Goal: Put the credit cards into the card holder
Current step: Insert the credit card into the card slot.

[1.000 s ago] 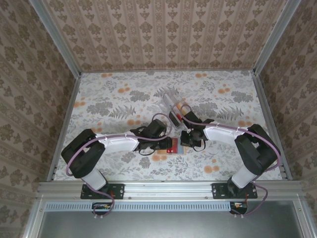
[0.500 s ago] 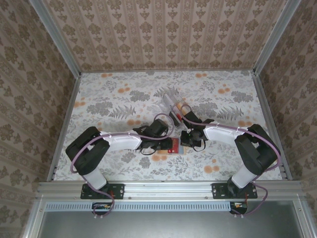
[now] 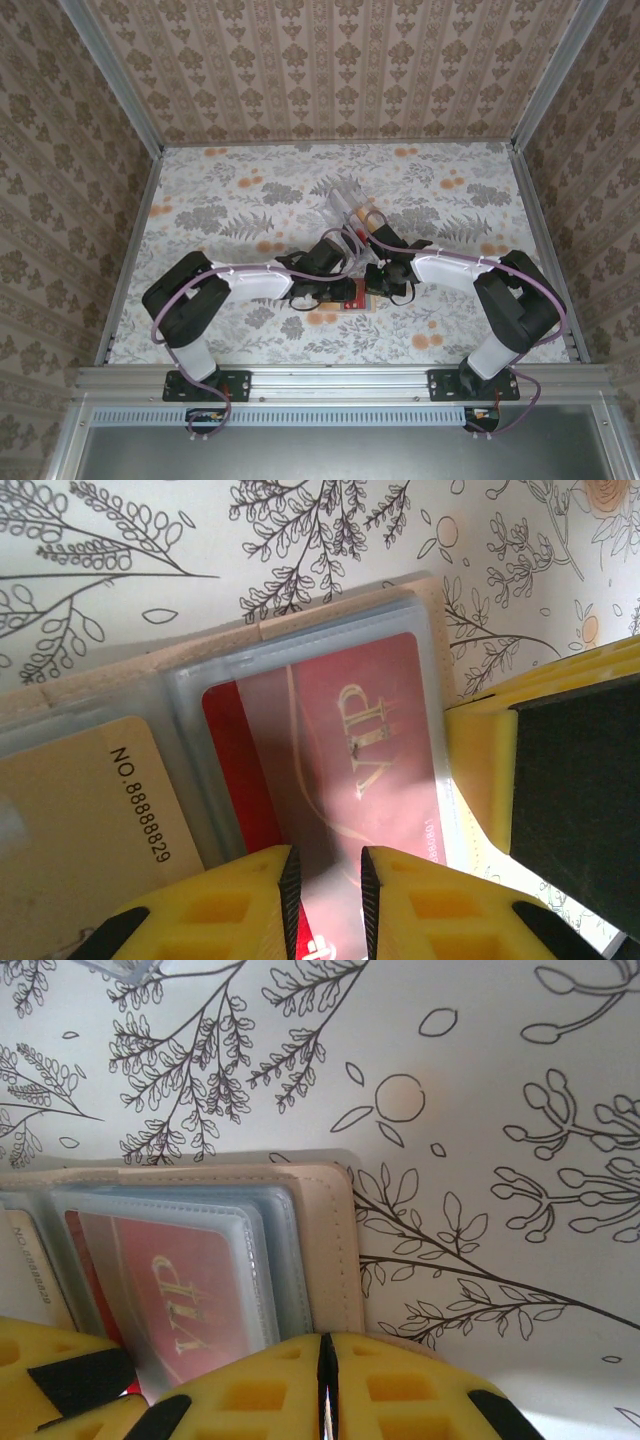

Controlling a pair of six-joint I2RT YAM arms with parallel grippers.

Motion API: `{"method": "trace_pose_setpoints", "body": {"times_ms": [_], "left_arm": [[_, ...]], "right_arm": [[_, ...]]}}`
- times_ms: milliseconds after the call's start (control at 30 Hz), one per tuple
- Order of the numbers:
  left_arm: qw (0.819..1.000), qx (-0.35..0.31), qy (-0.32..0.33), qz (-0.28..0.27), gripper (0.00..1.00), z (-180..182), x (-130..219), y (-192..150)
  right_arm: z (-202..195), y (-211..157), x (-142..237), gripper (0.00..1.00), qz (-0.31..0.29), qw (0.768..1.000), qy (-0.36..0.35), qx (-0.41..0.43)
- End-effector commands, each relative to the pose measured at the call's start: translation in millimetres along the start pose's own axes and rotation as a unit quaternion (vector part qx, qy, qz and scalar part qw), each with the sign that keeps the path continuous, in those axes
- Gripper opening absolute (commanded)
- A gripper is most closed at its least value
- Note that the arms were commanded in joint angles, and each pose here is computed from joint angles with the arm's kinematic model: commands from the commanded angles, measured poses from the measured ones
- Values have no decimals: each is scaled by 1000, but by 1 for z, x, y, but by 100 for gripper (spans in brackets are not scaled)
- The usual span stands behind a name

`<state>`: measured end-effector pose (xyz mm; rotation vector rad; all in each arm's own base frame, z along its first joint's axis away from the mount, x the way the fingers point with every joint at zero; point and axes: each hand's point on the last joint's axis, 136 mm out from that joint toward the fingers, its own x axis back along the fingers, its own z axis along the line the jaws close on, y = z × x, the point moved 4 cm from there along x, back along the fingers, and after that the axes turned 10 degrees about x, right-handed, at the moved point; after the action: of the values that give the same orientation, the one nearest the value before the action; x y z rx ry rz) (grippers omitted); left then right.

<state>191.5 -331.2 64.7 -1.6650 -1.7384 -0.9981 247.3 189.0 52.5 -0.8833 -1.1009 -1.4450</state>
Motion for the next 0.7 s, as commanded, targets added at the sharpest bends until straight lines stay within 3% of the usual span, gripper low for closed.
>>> {"method": "trace_pose_setpoints", "body": {"times_ms": [0, 300, 667], "left_arm": [[1000, -14, -16, 0, 26, -11, 1, 1], [999, -20, 11, -46, 31, -3, 22, 6], [999, -12, 25, -24, 31, 1, 8, 5]], "right_arm": [[-21, -16, -20, 13, 24, 999, -41, -15], [-20, -15, -19, 13, 21, 999, -41, -15], [-21, -15, -19, 14, 21, 999, -41, -16]]}}
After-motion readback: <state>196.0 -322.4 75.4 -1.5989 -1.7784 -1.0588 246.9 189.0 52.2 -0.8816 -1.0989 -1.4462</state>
